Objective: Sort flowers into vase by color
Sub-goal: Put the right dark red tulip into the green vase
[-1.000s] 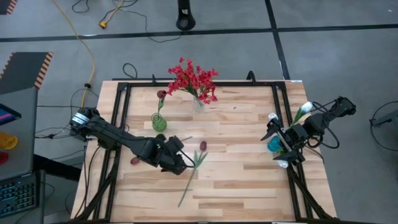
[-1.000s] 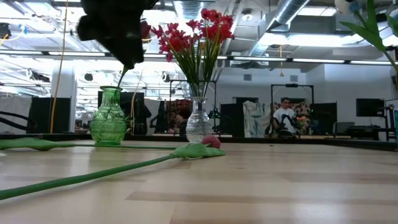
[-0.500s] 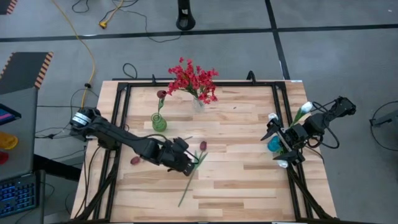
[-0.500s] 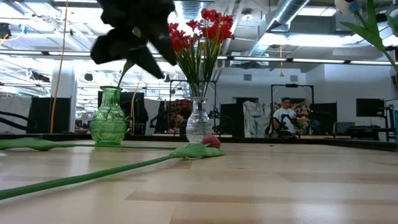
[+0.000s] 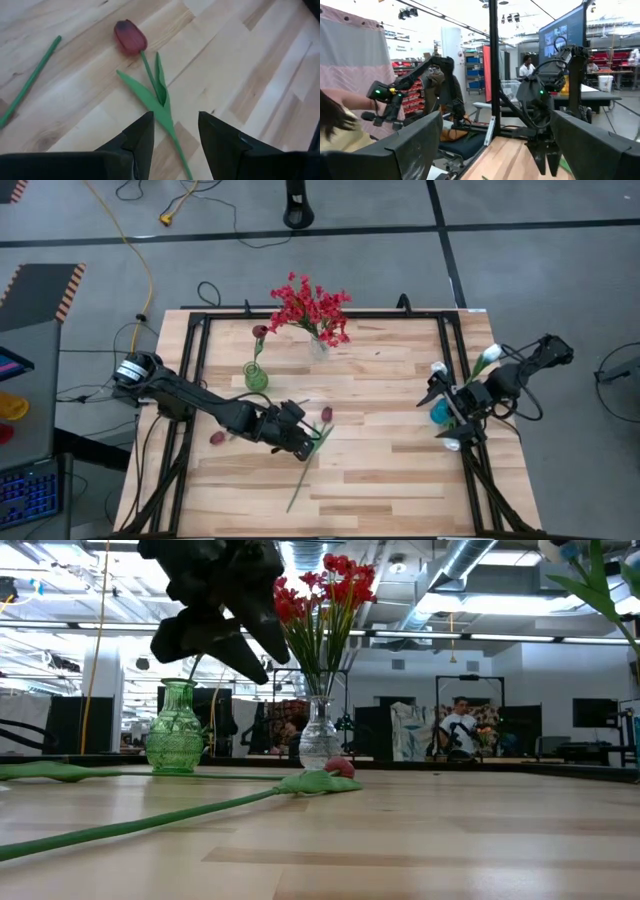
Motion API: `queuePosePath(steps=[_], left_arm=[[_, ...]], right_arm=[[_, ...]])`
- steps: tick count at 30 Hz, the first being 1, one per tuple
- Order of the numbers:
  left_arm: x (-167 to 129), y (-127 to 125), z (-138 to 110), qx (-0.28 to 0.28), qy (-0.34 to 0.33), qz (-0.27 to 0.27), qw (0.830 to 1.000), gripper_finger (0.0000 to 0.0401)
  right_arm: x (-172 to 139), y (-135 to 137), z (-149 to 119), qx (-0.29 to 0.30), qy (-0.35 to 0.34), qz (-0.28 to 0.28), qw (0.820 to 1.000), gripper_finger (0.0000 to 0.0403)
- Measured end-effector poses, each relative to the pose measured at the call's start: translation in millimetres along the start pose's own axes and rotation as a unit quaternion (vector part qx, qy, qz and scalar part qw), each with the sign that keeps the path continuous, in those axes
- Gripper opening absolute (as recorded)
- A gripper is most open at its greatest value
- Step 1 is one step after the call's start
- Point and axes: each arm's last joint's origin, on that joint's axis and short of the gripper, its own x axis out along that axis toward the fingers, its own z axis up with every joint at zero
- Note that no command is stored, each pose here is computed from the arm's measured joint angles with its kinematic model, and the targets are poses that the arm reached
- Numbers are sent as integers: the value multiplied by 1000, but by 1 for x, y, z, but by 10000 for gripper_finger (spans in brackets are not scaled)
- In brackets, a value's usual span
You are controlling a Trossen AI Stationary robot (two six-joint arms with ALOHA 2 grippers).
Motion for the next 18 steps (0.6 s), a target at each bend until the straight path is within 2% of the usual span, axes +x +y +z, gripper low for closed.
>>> queuePosePath(steps=[6,11,18], left_arm=[[26,-4,-7,17,11,-11,1000,141],[49,-4,-10,35,36,-21,999,141],[53,-1,0,53,22,-13,998,141]], right_arm=[[9,-6,-3,-15,5,-58,998,398],[8,-10,-1,-27,-3,-74,997,398],[7,-11,3,-28,-25,-79,996,398]])
